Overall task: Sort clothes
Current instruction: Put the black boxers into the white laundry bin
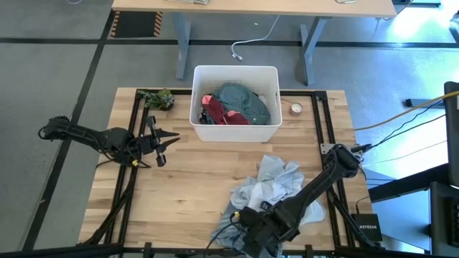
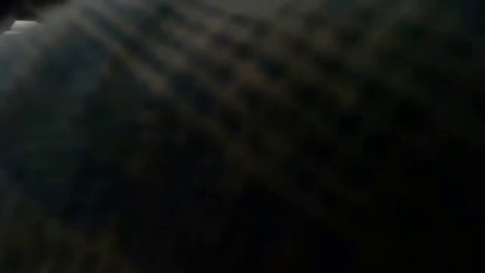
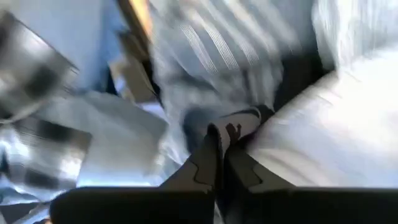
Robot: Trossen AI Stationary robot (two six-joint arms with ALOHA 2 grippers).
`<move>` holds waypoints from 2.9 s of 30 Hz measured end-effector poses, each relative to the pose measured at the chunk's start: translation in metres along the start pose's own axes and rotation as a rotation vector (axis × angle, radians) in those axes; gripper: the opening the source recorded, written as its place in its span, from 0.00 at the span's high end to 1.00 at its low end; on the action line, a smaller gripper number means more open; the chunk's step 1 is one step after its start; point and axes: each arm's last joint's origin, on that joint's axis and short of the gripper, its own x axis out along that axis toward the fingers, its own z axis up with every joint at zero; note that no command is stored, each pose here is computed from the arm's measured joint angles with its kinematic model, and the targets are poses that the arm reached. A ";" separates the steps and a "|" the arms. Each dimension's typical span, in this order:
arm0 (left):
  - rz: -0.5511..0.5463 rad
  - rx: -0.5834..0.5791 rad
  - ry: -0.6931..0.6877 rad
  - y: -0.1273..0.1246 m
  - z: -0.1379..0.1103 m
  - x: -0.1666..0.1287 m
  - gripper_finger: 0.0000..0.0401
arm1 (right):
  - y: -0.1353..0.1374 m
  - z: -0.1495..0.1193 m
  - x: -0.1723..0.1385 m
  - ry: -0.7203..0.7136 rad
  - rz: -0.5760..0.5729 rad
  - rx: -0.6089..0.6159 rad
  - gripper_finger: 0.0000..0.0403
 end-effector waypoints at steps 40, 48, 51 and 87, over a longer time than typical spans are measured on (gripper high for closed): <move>0.000 0.000 -0.001 0.000 0.000 0.000 0.86 | -0.054 0.175 -0.246 -1.249 -0.692 -0.499 0.95; 0.000 -0.001 -0.001 0.000 0.000 0.000 0.86 | -0.109 0.197 -0.324 -1.495 -0.845 -0.296 0.95; 0.000 -0.001 0.000 0.000 0.000 0.000 0.86 | -0.128 0.202 -0.339 -1.539 -0.866 -0.213 0.95; -0.001 -0.026 0.000 0.000 0.000 0.000 0.86 | -0.189 0.182 -0.242 -0.651 -0.632 -0.005 0.34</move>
